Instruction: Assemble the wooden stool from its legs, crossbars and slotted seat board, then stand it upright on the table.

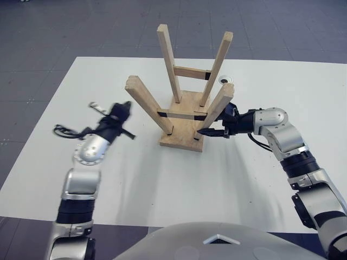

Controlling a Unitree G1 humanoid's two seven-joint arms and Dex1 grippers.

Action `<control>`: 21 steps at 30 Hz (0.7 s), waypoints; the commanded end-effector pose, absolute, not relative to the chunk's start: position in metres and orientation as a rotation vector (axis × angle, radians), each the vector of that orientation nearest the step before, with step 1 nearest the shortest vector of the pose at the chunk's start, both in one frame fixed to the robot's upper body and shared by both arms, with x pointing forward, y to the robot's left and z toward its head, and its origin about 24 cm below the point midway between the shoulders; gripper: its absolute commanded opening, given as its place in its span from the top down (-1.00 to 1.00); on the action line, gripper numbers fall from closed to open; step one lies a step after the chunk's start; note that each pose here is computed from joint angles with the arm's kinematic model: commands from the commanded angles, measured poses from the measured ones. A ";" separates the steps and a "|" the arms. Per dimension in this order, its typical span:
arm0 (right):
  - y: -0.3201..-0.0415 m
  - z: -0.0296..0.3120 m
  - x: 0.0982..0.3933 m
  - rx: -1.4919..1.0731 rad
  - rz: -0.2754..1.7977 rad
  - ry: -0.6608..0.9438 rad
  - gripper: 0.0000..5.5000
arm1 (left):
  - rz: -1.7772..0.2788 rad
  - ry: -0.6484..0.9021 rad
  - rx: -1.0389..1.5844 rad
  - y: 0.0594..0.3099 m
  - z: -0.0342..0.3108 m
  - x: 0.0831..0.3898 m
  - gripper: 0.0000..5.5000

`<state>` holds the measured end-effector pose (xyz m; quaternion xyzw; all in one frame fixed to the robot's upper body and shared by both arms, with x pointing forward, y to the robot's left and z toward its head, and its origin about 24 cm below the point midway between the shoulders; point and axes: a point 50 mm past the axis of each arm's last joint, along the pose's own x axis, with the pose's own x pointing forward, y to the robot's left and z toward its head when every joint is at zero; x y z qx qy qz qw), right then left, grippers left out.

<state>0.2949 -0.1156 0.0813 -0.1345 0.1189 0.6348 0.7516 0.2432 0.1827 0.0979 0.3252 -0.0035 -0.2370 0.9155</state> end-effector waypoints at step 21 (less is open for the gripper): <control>-0.134 0.022 0.268 -0.489 1.246 0.388 0.26 | -0.553 0.128 0.730 0.186 0.065 0.222 0.96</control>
